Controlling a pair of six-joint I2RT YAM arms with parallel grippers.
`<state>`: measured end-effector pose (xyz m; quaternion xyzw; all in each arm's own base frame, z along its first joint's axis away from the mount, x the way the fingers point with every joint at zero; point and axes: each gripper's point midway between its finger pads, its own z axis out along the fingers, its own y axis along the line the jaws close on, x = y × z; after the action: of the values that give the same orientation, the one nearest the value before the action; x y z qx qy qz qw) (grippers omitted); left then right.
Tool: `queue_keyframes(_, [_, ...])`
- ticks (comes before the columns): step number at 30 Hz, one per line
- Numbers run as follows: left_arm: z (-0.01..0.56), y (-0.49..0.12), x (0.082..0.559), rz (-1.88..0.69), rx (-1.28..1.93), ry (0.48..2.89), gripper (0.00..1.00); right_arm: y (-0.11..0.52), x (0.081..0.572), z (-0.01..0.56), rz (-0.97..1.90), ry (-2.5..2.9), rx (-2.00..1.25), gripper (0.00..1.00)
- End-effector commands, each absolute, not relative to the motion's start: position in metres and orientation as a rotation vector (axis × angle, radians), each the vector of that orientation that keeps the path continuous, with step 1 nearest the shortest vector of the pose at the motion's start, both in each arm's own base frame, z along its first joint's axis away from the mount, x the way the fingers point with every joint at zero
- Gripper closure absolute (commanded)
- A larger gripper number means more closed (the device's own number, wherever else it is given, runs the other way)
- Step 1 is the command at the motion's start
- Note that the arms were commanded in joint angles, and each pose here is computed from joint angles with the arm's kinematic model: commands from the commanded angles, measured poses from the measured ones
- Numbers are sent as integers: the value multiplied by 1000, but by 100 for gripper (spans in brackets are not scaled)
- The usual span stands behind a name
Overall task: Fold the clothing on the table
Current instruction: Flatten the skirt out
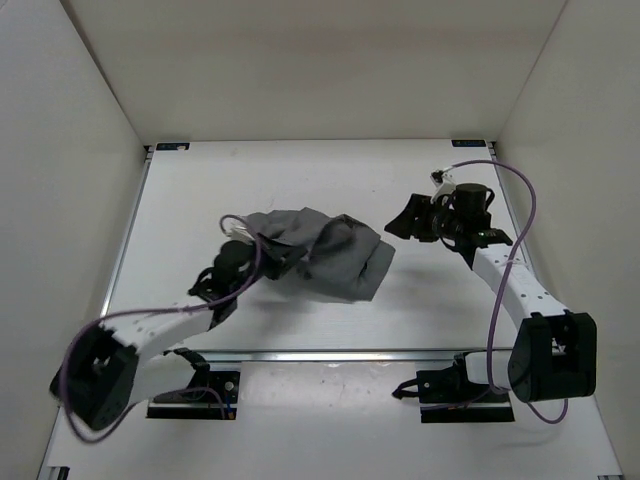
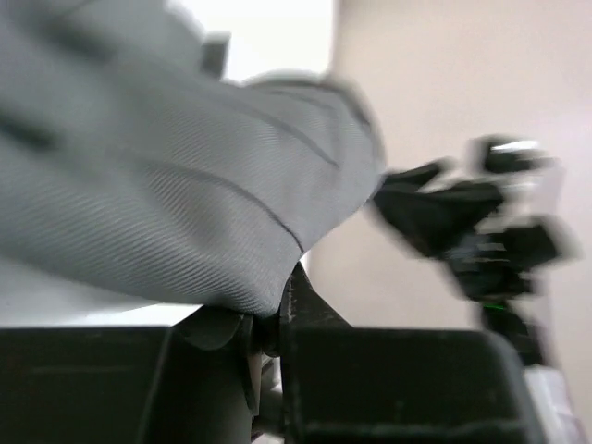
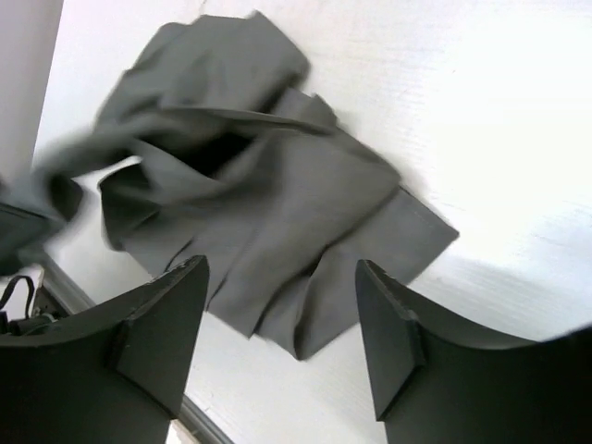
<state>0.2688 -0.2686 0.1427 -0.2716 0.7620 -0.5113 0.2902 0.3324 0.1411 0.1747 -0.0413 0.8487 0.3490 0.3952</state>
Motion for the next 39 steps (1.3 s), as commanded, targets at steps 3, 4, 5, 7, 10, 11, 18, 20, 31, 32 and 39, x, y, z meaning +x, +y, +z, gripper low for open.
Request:
queue_keyframes(3, [142, -196, 235, -1322, -723, 2046, 88, 169, 314, 145, 962, 2238, -135, 39])
queue_keyframes(4, [139, -182, 238, -1312, -768, 2018, 97, 172, 311, 140, 973, 2248, -143, 38])
queue_keyframes(5, [129, -170, 232, -1301, -810, 1999, 100, 181, 306, 133, 1007, 2255, -150, 38])
queue_keyframes(7, [109, -162, 218, -1322, -851, 1992, 100, 199, 303, 125, 1042, 2217, -192, 38])
queue_keyframes(10, [91, -163, 206, -1363, -886, 1983, 100, 222, 300, 117, 1062, 2151, -277, 38])
queue_keyframes(11, [85, -165, 201, -1376, -892, 1996, 100, 223, 300, 109, 1064, 2165, -278, 38])
queue_keyframes(18, [71, -160, 194, -1376, -930, 1987, 100, 251, 341, 109, 1042, 2064, -429, 45])
queue_keyframes(20, [68, -161, 192, -1391, -931, 1981, 100, 253, 359, 100, 1005, 2101, -444, 45])
queue_keyframes(31, [66, -160, 191, -1405, -960, 1976, 100, 293, 399, 76, 1092, 2149, -519, 45])
queue_keyframes(32, [66, -161, 190, -1411, -958, 1977, 100, 295, 397, 74, 1093, 2154, -522, 45])
queue_keyframes(39, [66, -158, 193, -1399, -972, 1962, 100, 297, 399, 74, 1144, 2141, -564, 100])
